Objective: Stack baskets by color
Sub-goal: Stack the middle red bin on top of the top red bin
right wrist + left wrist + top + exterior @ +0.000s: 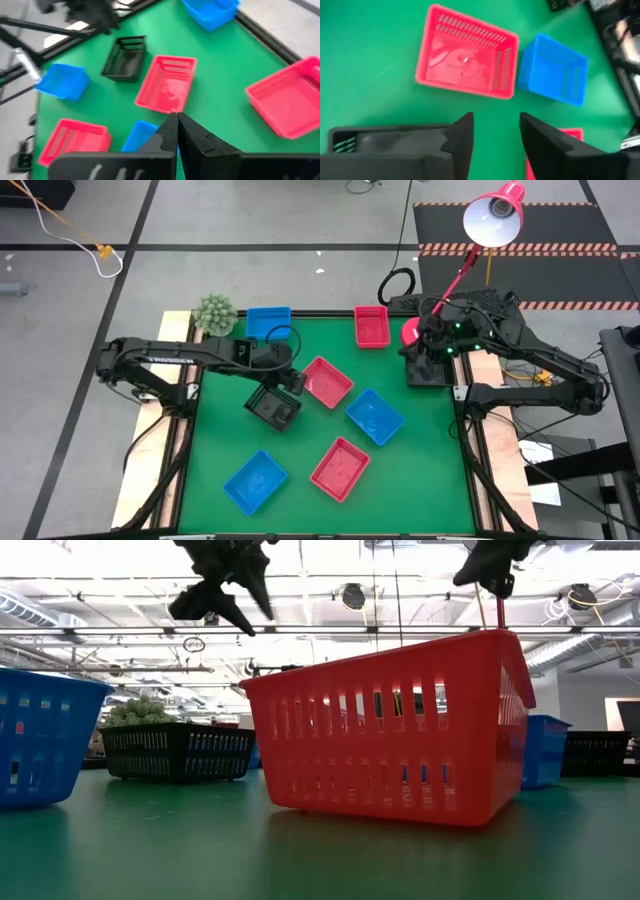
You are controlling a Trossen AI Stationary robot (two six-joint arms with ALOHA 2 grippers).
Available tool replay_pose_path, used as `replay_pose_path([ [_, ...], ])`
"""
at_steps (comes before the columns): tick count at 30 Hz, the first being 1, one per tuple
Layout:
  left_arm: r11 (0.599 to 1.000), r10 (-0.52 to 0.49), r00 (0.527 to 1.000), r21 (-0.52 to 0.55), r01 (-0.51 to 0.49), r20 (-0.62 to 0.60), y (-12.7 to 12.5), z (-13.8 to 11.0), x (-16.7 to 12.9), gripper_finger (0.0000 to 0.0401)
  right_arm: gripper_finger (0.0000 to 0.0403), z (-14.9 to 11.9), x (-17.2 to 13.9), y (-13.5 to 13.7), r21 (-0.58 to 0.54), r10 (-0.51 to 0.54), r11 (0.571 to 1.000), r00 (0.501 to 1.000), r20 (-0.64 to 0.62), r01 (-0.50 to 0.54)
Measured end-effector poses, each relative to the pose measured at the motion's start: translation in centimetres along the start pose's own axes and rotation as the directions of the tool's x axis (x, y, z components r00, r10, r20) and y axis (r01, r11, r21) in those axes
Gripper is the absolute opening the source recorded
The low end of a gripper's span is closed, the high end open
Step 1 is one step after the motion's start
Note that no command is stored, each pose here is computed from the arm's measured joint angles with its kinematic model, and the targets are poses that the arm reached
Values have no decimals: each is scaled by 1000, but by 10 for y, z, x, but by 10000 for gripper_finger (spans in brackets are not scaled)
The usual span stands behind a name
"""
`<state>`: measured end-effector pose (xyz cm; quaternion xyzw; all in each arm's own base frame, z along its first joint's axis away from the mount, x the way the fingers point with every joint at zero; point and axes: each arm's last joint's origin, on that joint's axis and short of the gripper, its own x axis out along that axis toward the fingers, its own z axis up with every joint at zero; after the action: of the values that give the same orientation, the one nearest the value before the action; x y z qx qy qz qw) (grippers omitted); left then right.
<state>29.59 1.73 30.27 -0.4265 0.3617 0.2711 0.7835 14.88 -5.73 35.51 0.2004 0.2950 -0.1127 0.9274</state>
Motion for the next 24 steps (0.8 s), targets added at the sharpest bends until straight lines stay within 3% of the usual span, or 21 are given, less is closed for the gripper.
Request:
replay_pose_path([
  [10,999,22,1000,-23,-23,-19,-6,2,42,182,0,1,1,0,-94,0,996,1000,4,1],
  [14,981,85,995,-167,-93,-57,-1,0,63,182,0,1,2,-1,-115,-1,993,1000,-1,1],
  [18,934,126,990,-329,-141,-66,6,5,77,182,0,1,2,-1,-120,-1,993,1000,3,1],
  [24,924,141,989,-354,-143,-32,21,27,84,182,0,3,3,0,-127,2,992,1000,18,0],
])
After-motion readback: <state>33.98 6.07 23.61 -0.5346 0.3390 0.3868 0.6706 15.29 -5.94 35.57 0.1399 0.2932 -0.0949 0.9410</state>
